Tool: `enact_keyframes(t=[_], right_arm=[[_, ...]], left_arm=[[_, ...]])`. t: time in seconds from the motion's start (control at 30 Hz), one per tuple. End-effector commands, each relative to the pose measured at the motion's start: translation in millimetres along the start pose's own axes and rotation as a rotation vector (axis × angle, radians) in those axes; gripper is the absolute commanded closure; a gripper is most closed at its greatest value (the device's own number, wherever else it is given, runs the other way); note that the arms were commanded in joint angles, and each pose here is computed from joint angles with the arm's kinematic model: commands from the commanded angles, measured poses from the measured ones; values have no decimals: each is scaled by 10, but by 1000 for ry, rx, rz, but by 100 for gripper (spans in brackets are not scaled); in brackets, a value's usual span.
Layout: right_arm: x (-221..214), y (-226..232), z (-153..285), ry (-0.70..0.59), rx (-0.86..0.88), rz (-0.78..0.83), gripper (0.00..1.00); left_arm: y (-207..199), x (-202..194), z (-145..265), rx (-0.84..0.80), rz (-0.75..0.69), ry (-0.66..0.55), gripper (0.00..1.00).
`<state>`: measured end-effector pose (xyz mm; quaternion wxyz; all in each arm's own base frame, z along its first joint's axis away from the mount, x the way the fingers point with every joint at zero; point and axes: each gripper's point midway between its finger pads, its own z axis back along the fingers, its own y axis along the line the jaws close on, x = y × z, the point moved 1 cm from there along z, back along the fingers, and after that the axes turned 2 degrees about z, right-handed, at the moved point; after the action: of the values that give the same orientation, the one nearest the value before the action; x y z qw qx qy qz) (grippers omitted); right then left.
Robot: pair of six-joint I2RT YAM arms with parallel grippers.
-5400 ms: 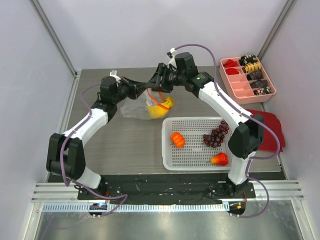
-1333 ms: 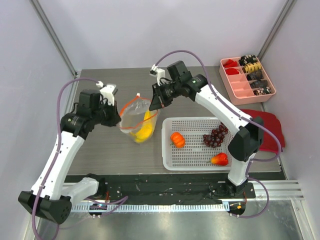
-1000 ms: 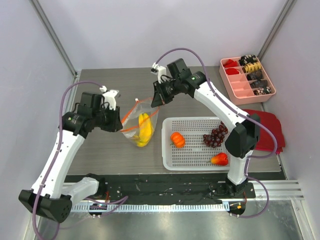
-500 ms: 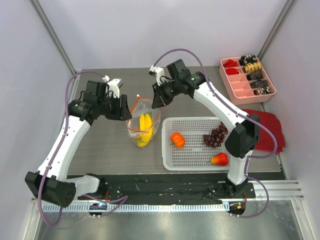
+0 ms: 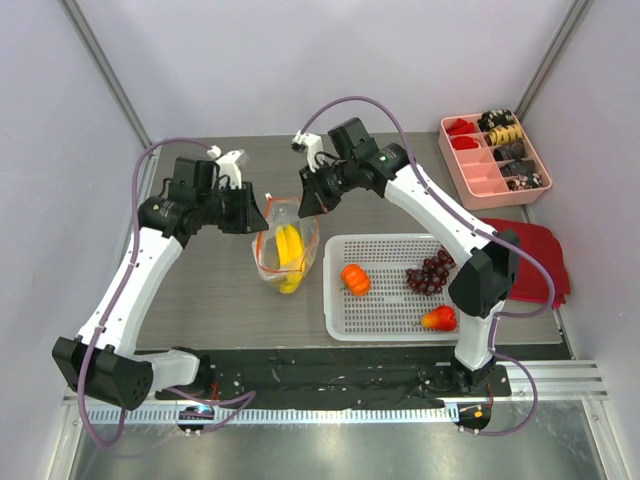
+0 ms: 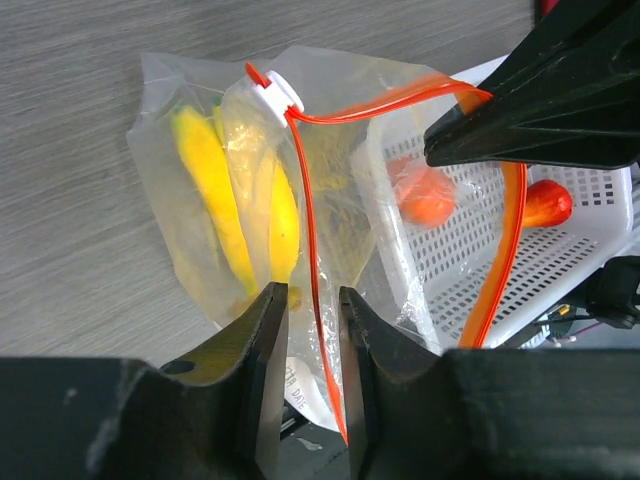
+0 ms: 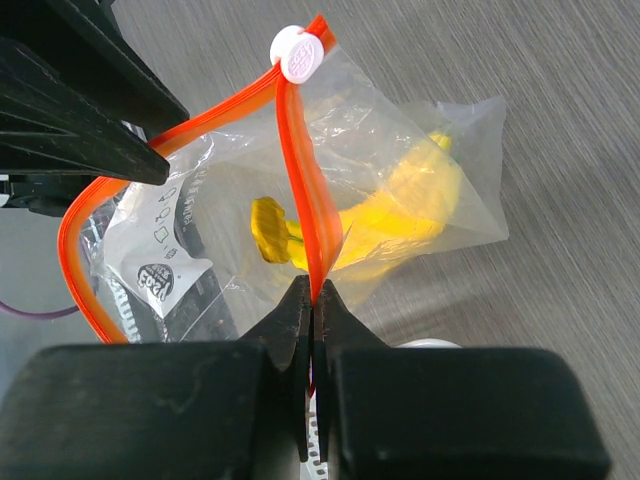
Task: Place the food in the zip-top bag and seal the zipper
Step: Adjust the zipper food storage bag at the center of the board, then pick up the fake vegetable from the bin.
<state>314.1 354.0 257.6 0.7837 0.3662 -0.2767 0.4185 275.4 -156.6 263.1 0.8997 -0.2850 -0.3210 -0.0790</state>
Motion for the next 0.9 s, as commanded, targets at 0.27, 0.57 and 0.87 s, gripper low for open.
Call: enact_keyframes(t=[0.27, 0.57, 0.87], right_arm=[[141, -23, 343, -74, -100, 55, 51], [-684, -240, 1022, -79, -246, 11, 5], [-1573, -233, 750, -22, -327, -35, 4]], left_arm=[[-170, 202, 215, -24, -7, -88, 100], [-114, 100, 159, -16, 4, -67, 100], [-93, 73, 82, -20, 21, -43, 100]])
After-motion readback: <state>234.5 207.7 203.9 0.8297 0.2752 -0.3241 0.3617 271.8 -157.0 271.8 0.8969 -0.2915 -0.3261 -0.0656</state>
